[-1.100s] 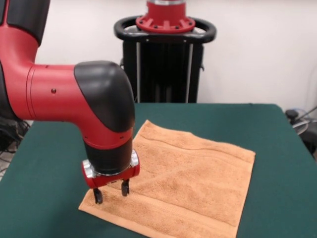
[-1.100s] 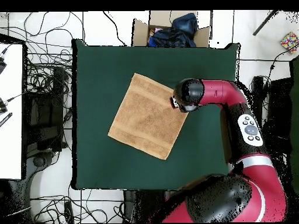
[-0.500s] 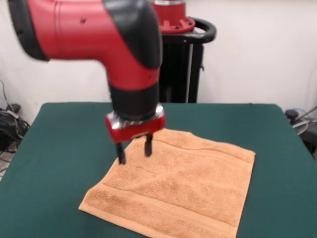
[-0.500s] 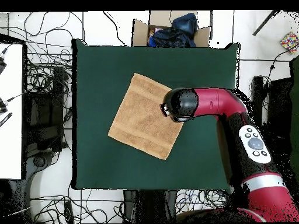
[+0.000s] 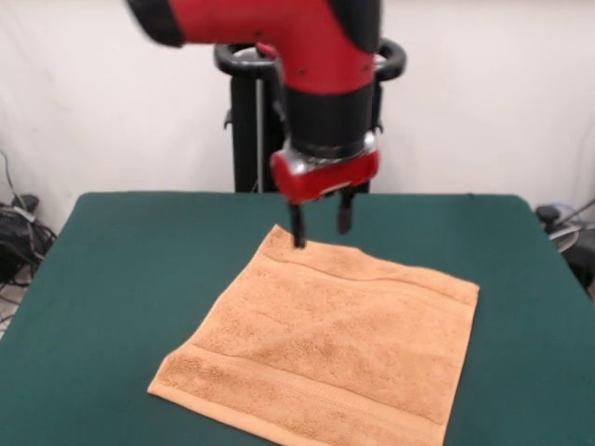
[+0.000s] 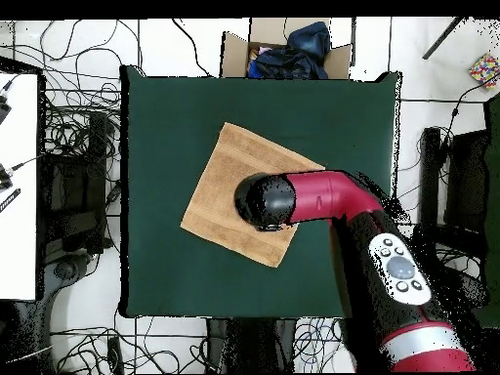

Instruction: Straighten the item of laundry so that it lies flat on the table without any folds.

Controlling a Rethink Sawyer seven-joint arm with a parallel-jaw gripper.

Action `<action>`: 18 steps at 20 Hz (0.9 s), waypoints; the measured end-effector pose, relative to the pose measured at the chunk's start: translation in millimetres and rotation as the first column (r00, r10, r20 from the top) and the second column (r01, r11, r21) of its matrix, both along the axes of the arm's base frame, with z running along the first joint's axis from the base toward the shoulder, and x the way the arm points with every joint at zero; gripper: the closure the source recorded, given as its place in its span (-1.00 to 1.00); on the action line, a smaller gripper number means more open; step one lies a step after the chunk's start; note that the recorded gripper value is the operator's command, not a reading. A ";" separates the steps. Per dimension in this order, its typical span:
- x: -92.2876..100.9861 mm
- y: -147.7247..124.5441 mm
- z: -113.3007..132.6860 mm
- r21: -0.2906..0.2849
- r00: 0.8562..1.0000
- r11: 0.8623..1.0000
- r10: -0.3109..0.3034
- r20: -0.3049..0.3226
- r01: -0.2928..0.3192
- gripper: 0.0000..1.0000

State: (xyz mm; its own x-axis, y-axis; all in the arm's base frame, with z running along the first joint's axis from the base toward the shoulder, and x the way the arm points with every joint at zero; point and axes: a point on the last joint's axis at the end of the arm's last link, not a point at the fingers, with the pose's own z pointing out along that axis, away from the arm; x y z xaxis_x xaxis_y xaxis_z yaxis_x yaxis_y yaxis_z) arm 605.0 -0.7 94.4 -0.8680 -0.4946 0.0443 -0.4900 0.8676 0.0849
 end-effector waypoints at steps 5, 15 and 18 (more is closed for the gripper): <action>-36.8 36.7 12.3 0.001 1.000 1.000 -0.023 -0.008 0.023 -1.00; -109.9 58.2 44.6 -0.034 0.994 0.994 -0.108 -0.002 0.108 -1.00; -132.2 50.6 60.5 -0.065 0.992 0.990 -0.122 0.030 0.124 -1.00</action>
State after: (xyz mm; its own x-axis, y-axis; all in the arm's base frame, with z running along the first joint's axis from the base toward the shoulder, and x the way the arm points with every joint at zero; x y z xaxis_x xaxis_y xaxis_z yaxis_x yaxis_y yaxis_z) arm 472.8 49.8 154.9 -0.9232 -0.3810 0.0498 -0.3808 0.9245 0.0134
